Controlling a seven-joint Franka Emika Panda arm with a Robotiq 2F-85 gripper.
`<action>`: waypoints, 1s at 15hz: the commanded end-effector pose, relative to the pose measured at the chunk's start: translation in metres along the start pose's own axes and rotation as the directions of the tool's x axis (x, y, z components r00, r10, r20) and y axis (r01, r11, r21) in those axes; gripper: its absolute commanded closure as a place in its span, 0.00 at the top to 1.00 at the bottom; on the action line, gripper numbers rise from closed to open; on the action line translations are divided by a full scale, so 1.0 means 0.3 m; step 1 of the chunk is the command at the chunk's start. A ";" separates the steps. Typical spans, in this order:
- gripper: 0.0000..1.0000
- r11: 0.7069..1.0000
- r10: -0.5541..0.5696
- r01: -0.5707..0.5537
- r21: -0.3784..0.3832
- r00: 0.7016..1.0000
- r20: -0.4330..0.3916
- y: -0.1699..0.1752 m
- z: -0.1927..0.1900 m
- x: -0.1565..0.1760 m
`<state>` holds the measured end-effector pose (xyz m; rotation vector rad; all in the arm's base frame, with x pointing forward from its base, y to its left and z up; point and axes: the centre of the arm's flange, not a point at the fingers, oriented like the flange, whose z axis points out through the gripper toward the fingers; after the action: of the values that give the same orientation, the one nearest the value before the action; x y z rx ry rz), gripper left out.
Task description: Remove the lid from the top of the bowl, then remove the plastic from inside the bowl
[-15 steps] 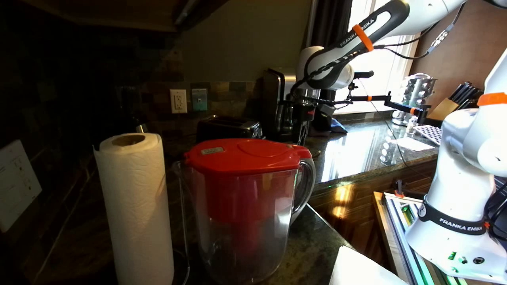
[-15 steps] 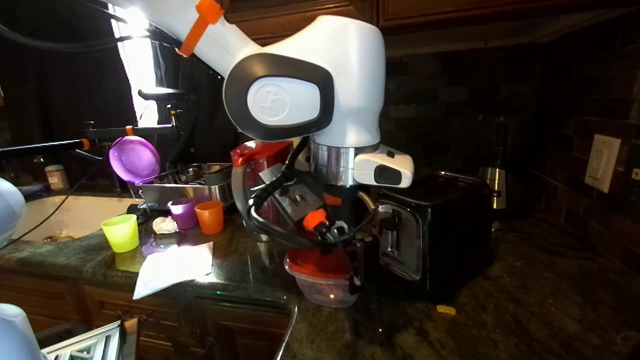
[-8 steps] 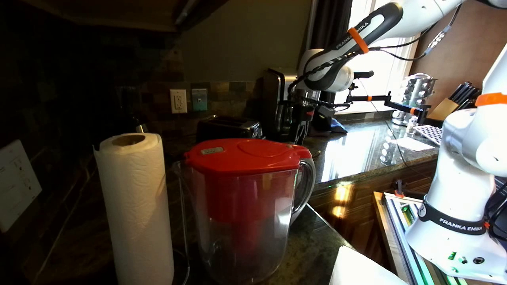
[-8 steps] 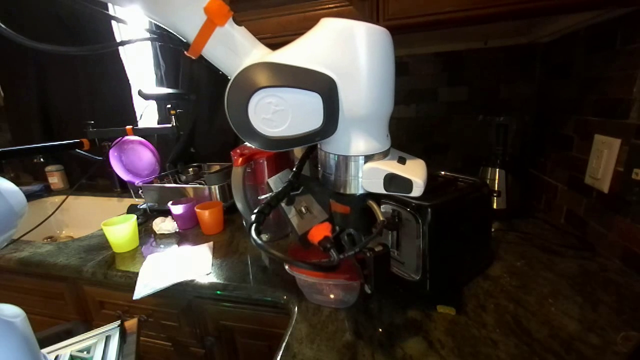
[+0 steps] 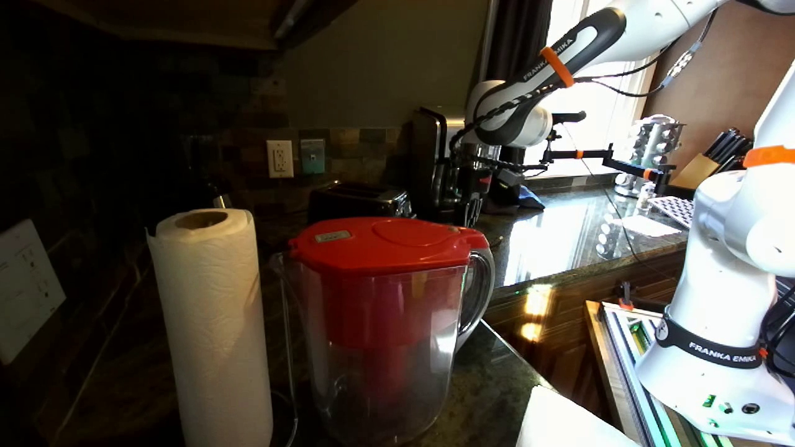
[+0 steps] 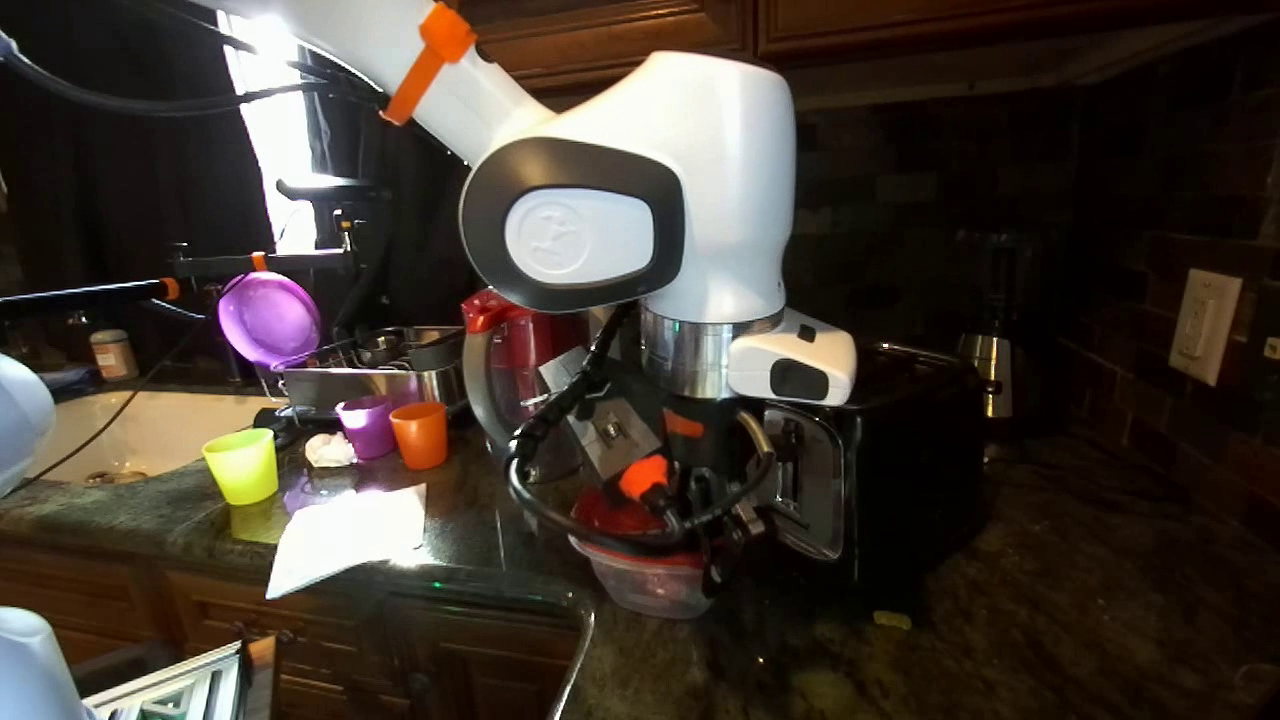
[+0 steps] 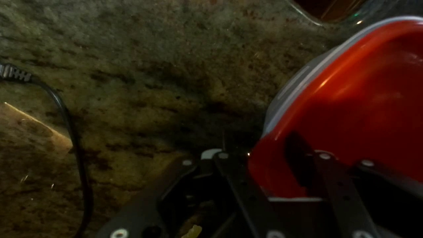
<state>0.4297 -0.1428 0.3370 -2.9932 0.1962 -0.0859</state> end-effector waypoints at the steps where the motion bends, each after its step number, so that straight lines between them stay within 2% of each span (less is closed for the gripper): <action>1: 0.31 1.000 -0.002 0.002 0.006 1.000 -0.013 0.020 0.010 0.008; 3: 0.33 1.000 -0.001 0.001 0.005 1.000 -0.016 0.021 0.005 0.009; 5: 0.28 1.000 -0.001 0.001 0.004 1.000 -0.018 0.020 0.001 0.010; 6: 0.22 1.000 -0.001 0.001 0.003 1.000 -0.020 0.020 0.000 0.012; 7: 0.09 1.000 -0.002 0.002 0.003 1.000 -0.020 0.019 -0.002 0.014; 8: 0.04 1.000 -0.002 0.002 0.002 1.000 -0.022 0.017 -0.004 0.016; 9: 0.05 1.000 -0.001 0.001 0.001 1.000 -0.022 0.017 -0.004 0.016; 10: 0.01 1.000 -0.001 0.001 0.001 1.000 -0.022 0.015 -0.005 0.017; 11: 0.04 1.000 -0.001 0.001 0.001 1.000 -0.023 0.014 -0.006 0.018; 15: 0.04 1.000 0.002 -0.002 0.005 1.000 -0.024 0.005 -0.014 0.020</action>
<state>0.4348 -0.1452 0.3445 -2.9971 0.1964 -0.1121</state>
